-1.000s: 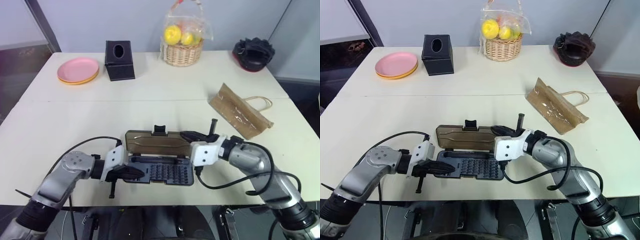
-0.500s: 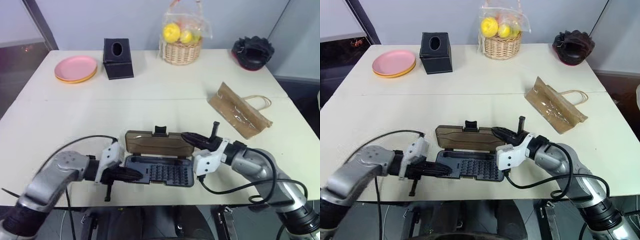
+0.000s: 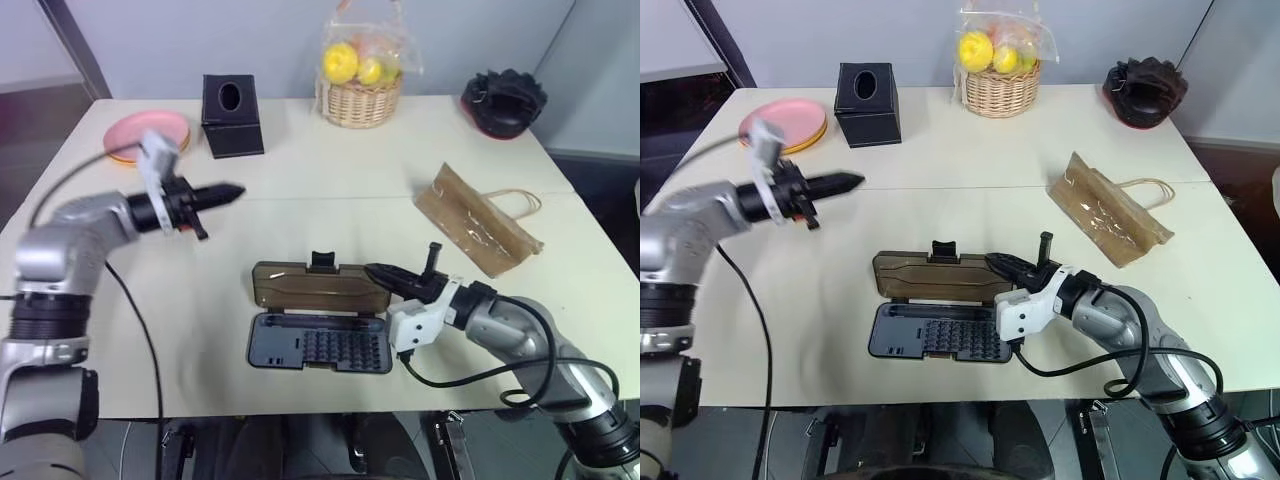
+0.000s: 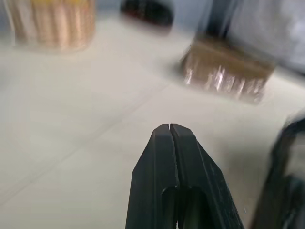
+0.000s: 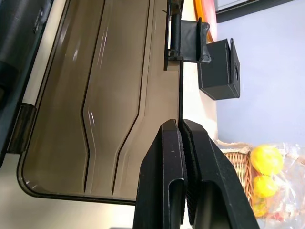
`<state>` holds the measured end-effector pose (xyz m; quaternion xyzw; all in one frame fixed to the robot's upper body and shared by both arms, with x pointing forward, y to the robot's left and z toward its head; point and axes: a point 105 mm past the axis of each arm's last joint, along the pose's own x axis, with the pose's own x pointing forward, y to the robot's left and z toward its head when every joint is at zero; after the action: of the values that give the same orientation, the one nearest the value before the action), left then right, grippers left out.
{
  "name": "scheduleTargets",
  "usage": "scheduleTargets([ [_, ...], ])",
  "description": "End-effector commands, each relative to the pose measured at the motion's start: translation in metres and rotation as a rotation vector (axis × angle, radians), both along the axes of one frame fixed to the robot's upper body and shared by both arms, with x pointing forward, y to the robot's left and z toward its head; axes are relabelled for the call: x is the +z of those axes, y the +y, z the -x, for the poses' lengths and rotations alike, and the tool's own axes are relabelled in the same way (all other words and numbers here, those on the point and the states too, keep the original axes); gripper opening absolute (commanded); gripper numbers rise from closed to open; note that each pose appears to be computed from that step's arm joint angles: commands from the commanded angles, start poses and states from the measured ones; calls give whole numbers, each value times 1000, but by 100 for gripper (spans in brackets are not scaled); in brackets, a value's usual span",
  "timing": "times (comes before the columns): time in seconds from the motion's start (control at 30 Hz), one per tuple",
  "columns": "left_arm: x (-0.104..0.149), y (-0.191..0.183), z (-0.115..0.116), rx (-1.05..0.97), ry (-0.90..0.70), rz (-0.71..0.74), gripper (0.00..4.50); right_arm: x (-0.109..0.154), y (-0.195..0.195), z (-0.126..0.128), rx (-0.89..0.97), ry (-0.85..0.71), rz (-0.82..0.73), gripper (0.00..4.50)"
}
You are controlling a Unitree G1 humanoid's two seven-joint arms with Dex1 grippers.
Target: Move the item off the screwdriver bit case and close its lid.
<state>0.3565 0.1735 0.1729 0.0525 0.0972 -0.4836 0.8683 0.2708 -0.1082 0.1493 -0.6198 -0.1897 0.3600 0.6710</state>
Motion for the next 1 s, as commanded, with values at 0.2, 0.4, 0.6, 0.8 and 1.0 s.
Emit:
scheduleTargets([
  [0.2,-37,-33,12,-241,0,-109,0,20,0,3,-8,-78,-2,4],
  [0.4,-31,-46,26,-340,47,-50,0,21,-2,4,-30,-80,6,4],
  [0.6,-24,-51,31,-370,56,-34,0,20,-5,6,-46,-38,-22,30],
  [0.8,-28,-56,32,-388,60,-41,0,34,-6,11,-45,-58,-34,282],
  [1.0,-32,-71,39,-459,72,-30,0,68,-27,41,-68,72,-188,282],
])
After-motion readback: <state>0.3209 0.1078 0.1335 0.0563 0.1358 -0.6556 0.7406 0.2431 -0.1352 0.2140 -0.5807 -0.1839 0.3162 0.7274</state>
